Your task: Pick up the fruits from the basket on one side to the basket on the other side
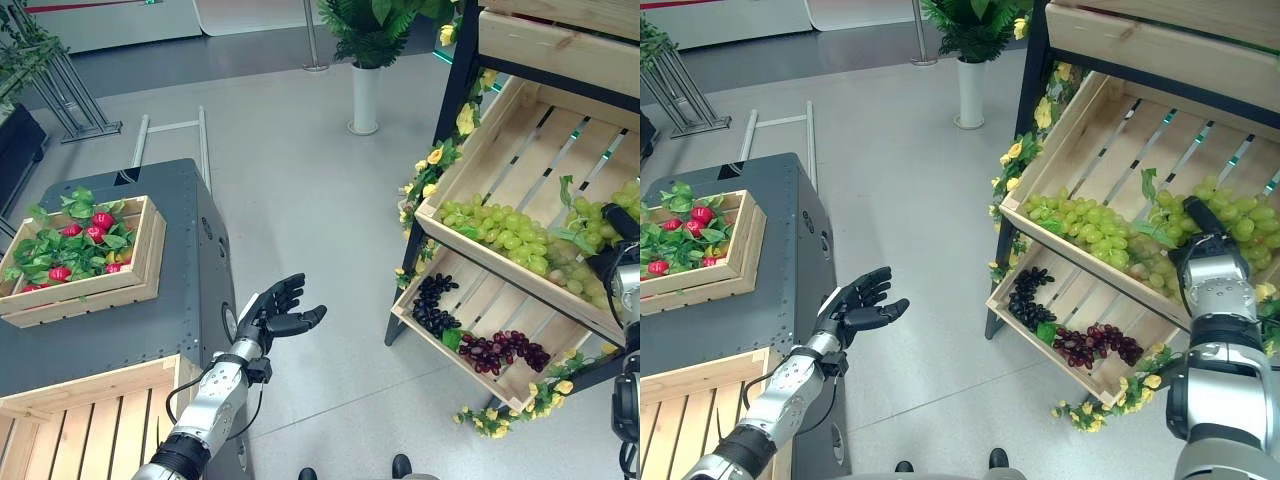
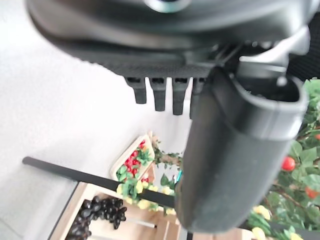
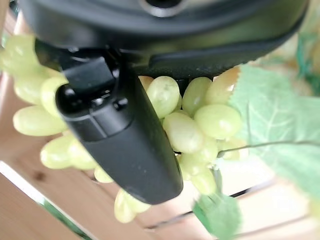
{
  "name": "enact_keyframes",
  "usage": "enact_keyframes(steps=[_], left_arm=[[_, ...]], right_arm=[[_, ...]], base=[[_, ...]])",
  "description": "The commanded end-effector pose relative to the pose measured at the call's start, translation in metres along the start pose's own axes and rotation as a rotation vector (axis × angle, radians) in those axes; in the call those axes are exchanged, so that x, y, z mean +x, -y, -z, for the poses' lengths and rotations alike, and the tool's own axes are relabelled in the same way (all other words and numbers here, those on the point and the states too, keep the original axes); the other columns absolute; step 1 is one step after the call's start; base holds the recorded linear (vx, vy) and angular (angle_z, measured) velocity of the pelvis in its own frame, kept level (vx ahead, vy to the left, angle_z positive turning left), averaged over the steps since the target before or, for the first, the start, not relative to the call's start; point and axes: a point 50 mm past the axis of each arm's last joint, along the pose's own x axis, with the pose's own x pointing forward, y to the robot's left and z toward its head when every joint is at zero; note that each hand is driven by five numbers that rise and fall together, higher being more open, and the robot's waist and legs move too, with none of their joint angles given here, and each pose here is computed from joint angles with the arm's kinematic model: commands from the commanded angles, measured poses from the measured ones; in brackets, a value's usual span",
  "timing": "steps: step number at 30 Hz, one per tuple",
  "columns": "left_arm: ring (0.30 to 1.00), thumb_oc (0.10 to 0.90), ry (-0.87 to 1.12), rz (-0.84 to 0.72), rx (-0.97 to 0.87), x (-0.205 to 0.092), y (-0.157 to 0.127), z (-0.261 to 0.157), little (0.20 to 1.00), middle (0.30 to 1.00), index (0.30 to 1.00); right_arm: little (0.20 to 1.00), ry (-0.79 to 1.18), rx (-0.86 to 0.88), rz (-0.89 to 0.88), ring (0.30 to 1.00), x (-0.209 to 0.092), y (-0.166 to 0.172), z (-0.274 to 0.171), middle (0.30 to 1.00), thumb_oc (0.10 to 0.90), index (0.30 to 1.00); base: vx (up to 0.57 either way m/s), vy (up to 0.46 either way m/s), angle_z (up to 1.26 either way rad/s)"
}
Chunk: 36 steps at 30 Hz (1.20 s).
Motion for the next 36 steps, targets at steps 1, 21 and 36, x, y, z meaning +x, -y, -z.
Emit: enact_keyframes(steps=[1, 21, 36], left_arm=[[0.900, 0.800, 0.244, 0.043, 0.047, 0.017, 0.002, -0.056, 0.900, 0.900, 0.900], [0.900, 0.800, 0.265, 0.059, 0.036, 0.017, 0.009, -0.053, 0.900, 0.900, 0.900], [0.900, 0.800, 0.272, 0.064, 0.028, 0.017, 0.012, -0.055, 0.900, 0.900, 0.900]], right_arm=[[0.900, 0.128, -0.403, -0.121, 0.900, -0.010, -0.015, -0.057, 0.900, 0.800, 0.900], [0.900, 0.258, -1.164, -0.187, 0.900, -0.034, -0.075, -0.102, 0.900, 0.800, 0.900], [0.900, 0.398, -1.659, 0.049, 0.900, -0.050, -0.088, -0.137, 0.900, 0.800, 0.900]], base=[[0.00, 0.000, 0.00], [0.00, 0.002, 0.00], [0.00, 0.002, 0.00]])
